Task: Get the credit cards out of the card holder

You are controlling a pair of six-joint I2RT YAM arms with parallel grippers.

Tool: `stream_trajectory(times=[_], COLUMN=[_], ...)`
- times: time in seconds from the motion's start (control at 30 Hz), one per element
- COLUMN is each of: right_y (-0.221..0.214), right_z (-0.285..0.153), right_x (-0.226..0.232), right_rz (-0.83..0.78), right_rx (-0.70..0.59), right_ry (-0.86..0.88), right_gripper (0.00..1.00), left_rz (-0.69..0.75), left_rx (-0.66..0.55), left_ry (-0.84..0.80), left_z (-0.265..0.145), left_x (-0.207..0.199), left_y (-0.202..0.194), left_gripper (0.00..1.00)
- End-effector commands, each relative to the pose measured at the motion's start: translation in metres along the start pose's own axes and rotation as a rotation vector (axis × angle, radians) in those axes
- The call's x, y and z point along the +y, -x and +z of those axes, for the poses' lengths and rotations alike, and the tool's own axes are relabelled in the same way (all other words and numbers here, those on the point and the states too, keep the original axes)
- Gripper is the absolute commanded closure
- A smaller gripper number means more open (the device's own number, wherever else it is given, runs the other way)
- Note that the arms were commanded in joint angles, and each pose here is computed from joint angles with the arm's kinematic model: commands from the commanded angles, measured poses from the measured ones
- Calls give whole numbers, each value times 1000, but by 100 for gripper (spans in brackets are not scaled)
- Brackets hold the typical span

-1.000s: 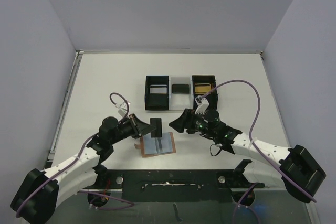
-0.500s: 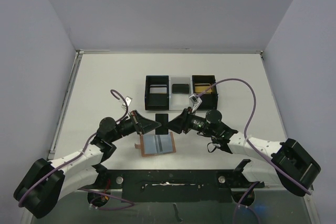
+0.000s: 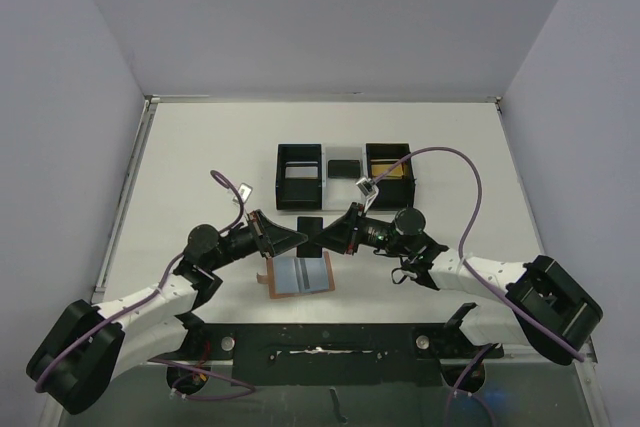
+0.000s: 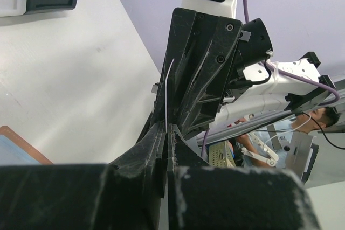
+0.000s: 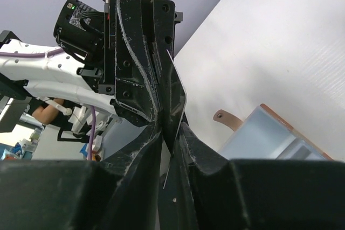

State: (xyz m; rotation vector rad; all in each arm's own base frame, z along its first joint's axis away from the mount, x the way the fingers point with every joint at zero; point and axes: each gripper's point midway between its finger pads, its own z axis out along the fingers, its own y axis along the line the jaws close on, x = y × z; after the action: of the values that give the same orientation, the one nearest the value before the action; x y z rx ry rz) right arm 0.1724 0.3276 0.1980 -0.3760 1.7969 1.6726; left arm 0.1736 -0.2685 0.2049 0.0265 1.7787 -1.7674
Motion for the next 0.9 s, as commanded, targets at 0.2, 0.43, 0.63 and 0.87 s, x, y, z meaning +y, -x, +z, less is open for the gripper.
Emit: stream_trajectory(times=[0.2,0.43,0.63,0.87], right_y=[24,25,29,39], right_z=[-2,-7,-13,-23], right_x=[36,51,47,23], right_rz=[-99,-121,-143,-192], right_rx=[-65,-62,-82,-111], right_ry=[119,167,125,-52], right_gripper=[88,99,100,100], left_rz=[69,81,89,170], left_rx=[5,19,5,-67], left_ry=[-92,-103,-54,153], left_z=[-1,-2,-5,-14], left_x=[-29,-32,-25,0], left_y=[3,1,3,20], left_gripper=[100,100,63,35])
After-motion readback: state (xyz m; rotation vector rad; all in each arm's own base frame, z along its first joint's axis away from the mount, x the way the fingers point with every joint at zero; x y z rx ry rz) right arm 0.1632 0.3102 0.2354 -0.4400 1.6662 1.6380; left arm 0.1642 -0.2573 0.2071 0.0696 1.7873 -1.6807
